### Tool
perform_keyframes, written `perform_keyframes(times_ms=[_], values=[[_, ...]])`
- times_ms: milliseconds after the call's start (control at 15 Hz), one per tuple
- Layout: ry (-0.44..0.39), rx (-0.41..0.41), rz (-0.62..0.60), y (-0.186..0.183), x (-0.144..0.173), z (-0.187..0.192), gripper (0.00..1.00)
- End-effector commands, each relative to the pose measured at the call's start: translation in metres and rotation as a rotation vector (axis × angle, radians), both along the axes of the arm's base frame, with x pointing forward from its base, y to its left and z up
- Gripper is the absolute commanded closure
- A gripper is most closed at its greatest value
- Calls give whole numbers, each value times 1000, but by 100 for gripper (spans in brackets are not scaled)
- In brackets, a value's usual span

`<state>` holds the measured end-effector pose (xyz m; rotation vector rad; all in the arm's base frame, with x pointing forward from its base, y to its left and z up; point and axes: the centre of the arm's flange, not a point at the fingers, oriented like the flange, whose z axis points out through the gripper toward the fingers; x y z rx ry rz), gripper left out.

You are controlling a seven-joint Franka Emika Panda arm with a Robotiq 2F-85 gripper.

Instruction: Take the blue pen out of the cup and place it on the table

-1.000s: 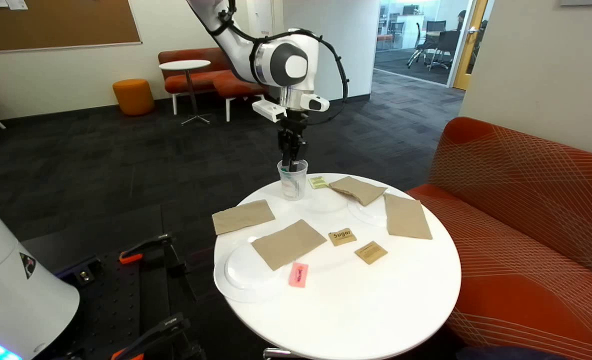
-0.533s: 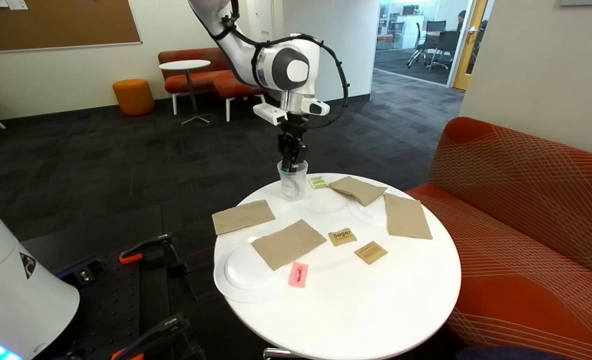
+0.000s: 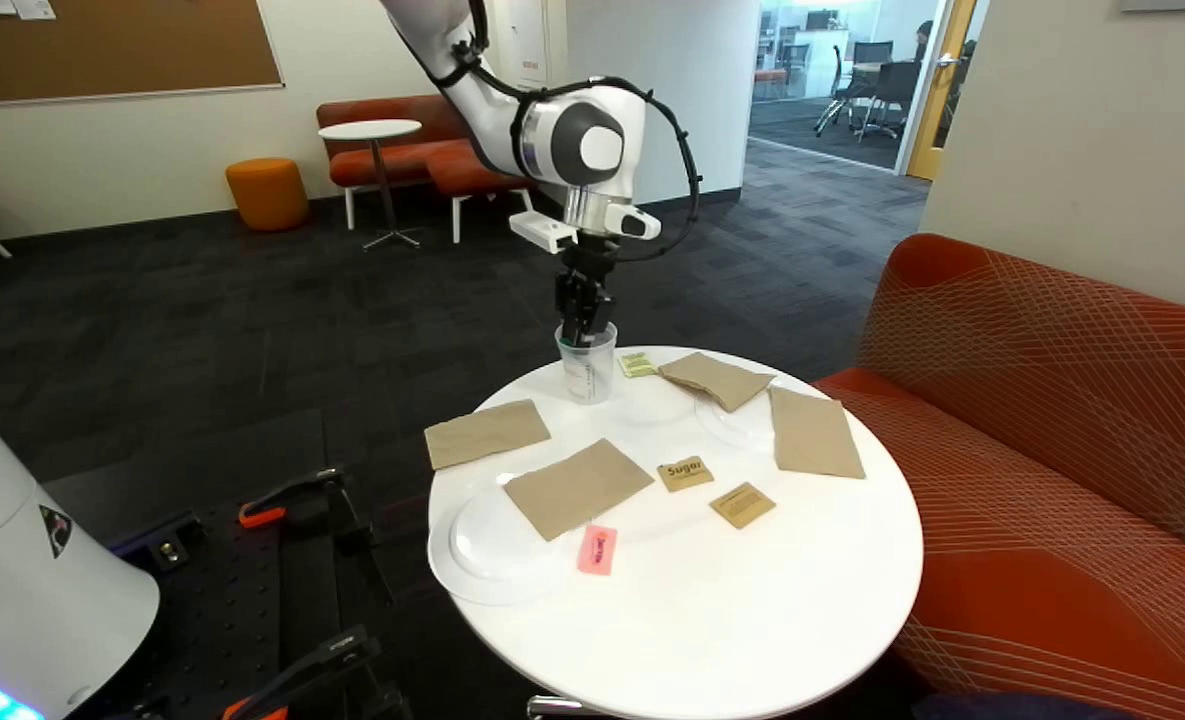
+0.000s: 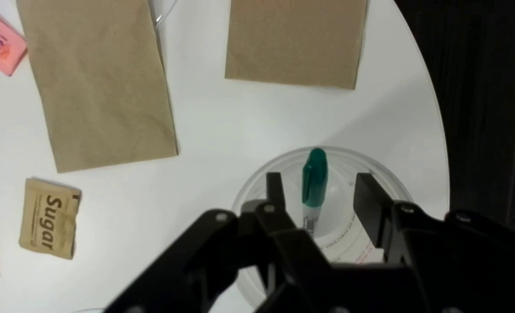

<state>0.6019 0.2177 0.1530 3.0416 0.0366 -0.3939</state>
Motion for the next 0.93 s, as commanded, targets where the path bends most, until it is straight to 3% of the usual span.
perform_keyframes(times_ms=[0,133,400,867], values=[[45,13,10,3,12,0,54],[56,14,14,4,14,-2,73],[64,15,18,6,16,-1,100],[34,20,5,6,16,34,96]])
